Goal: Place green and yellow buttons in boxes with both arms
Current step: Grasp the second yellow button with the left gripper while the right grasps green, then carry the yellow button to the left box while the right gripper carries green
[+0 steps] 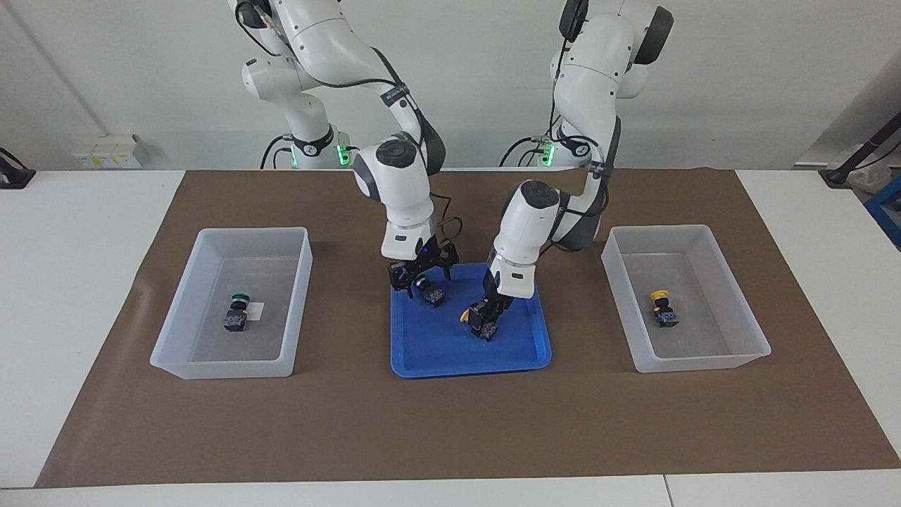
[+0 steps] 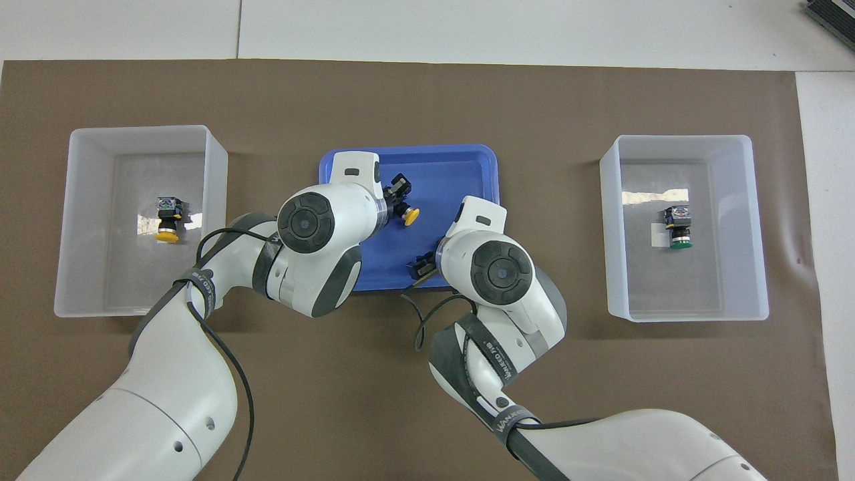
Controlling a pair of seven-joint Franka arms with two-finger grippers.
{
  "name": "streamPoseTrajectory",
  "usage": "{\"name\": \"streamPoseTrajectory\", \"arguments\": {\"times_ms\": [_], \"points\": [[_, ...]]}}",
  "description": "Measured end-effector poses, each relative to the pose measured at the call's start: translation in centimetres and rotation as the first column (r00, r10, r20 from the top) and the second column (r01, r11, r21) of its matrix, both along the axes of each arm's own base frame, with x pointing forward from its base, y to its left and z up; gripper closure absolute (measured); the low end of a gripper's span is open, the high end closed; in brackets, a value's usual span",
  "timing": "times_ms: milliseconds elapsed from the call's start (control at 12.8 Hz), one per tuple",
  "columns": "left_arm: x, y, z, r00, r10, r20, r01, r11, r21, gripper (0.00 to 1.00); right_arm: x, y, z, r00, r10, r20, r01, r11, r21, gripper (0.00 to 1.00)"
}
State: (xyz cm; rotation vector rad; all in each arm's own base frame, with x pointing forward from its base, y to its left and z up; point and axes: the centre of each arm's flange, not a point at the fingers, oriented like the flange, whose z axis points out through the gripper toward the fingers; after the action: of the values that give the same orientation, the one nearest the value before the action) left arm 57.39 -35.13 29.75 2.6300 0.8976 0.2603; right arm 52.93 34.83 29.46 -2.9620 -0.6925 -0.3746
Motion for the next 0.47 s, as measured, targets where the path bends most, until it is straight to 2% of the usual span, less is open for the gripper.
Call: {"name": "streamPoseTrajectory", "arguments": {"times_ms": [235,313,391,470], "points": [[0.0,0.0,-0.1,1.0,-0.004,0.001,0.004,1.0,0.002,0.56,0.2,-0.2,-1.3,1.0,-0.004,-0.001,0.004,1.0,-0.013,0.0],[0.0,0.1,0.0,1.0,-0.014,0.003,0.014,1.0,0.007,0.56,0.3,-0.3,-1.3,1.0,-0.007,0.001,0.007,1.0,-0.013,0.09],[0.3,0.4,0.0,1.0,-0.028,0.002,0.028,0.999,0.017,0.56,0.4,-0.4,-1.2,1.0,-0.008,0.002,0.008,1.0,-0.013,0.09],[0.8,1.0,0.3,0.999,-0.042,-0.017,0.042,0.998,0.039,0.56,0.4,-0.4,-1.2,1.0,-0.009,0.002,0.009,1.0,-0.013,0.15]]}}
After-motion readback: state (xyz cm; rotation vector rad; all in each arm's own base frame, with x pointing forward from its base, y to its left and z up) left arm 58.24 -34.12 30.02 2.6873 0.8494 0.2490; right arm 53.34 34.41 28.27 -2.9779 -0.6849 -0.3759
